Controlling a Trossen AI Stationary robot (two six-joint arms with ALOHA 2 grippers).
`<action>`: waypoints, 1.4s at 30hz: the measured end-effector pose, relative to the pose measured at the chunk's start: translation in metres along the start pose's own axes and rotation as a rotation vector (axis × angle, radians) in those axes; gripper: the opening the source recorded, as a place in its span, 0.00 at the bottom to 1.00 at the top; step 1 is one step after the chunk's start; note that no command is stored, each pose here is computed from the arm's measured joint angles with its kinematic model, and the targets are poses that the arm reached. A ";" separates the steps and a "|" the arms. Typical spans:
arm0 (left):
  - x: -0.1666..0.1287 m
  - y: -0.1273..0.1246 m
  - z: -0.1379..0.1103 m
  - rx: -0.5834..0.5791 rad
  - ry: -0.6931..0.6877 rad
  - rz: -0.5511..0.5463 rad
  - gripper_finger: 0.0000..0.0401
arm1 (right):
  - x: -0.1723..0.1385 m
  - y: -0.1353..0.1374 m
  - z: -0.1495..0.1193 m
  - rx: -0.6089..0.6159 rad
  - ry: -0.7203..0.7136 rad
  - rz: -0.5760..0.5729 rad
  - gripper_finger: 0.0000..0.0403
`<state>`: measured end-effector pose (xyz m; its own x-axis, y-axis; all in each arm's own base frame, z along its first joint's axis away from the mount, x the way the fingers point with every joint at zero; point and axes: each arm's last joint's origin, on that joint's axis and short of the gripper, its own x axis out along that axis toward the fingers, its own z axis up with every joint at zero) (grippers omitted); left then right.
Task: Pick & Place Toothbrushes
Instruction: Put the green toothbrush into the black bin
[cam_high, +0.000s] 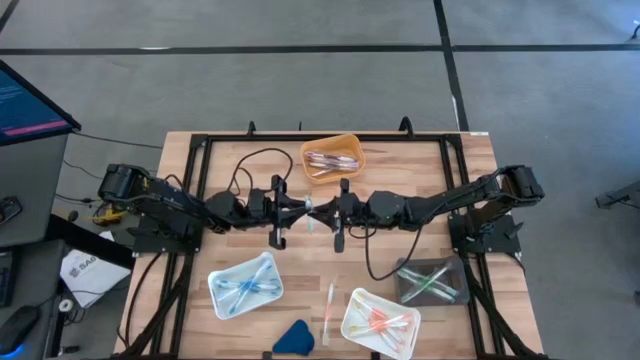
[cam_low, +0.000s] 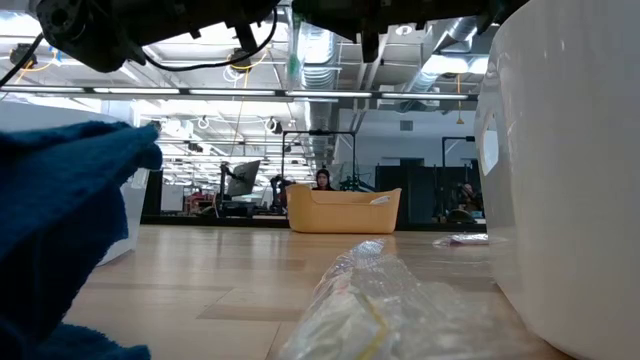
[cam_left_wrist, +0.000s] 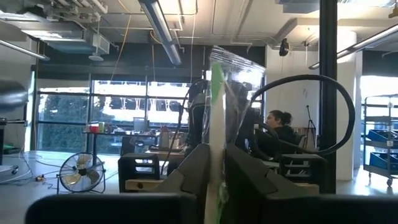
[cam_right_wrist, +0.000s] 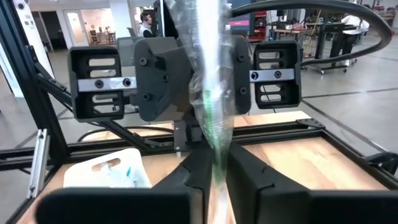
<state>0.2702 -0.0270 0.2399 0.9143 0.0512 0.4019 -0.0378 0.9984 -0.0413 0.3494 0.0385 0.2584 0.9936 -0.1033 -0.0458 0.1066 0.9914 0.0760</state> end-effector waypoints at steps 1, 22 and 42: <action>0.000 0.000 0.000 0.000 0.000 0.000 0.12 | 0.000 0.000 0.000 -0.009 0.000 0.001 0.08; 0.000 0.000 0.000 -0.003 0.002 0.001 0.15 | 0.000 0.000 0.000 -0.019 0.006 0.001 0.02; 0.000 0.000 -0.005 -0.018 0.047 0.001 0.31 | 0.000 0.000 -0.003 -0.026 0.035 -0.005 0.02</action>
<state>0.2720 -0.0272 0.2357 0.9321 0.0512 0.3585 -0.0322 0.9978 -0.0587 0.3491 0.0383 0.2550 0.9911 -0.1055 -0.0814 0.1097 0.9927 0.0495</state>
